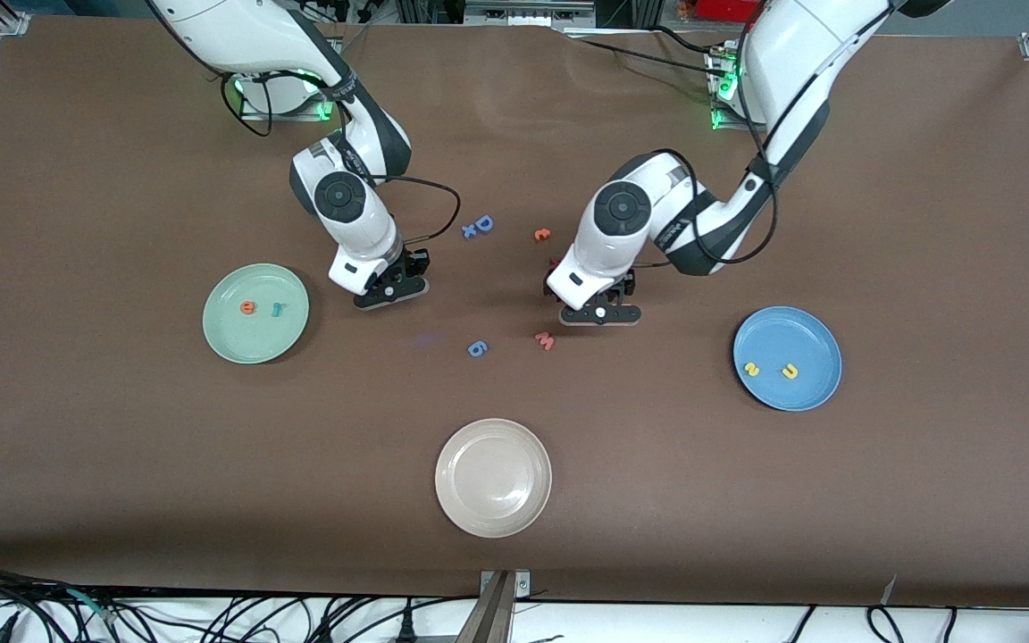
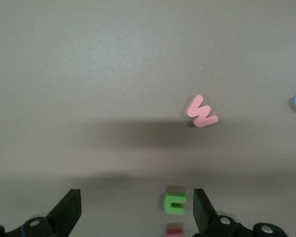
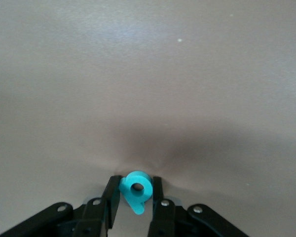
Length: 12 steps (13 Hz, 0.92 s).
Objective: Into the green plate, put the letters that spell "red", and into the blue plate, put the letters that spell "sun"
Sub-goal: 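Grasp another teal letter with the right gripper while the left gripper reaches the c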
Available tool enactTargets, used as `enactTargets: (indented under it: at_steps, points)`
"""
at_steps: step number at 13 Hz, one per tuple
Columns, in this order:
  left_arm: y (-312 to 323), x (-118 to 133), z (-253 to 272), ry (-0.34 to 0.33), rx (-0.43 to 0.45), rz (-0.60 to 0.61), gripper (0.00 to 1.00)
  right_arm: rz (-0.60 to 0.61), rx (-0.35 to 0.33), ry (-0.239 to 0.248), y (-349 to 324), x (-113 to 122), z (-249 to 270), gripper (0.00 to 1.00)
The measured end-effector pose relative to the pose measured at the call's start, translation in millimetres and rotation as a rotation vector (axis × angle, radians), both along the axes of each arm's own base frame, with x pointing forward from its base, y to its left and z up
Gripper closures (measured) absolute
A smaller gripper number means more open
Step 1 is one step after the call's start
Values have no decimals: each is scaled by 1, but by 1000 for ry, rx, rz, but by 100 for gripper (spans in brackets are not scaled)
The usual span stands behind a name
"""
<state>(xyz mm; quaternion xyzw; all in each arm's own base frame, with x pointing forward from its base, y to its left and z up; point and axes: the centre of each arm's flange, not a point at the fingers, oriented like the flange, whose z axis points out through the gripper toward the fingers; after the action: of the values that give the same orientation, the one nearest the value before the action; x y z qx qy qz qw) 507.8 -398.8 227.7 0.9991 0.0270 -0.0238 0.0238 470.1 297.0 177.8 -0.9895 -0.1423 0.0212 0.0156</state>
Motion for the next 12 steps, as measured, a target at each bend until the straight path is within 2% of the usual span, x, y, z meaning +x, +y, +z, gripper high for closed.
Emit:
enactTargets:
  at_steps: [6, 10, 11, 12]
  points:
    - [-20, -19, -27, -4, 15, 18, 0, 102, -103, 35, -111, 59, 59, 69]
    - [-29, -27, -34, 5, 12, 12, 1, 113, -135, 70, -182, 74, 64, 68]
    - [-30, -30, -37, 9, 13, 11, 1, 110, -136, 76, -184, 72, 62, 64]
    - [-31, -31, -41, 14, 14, 11, 2, 114, -137, 82, -182, 71, 61, 55]
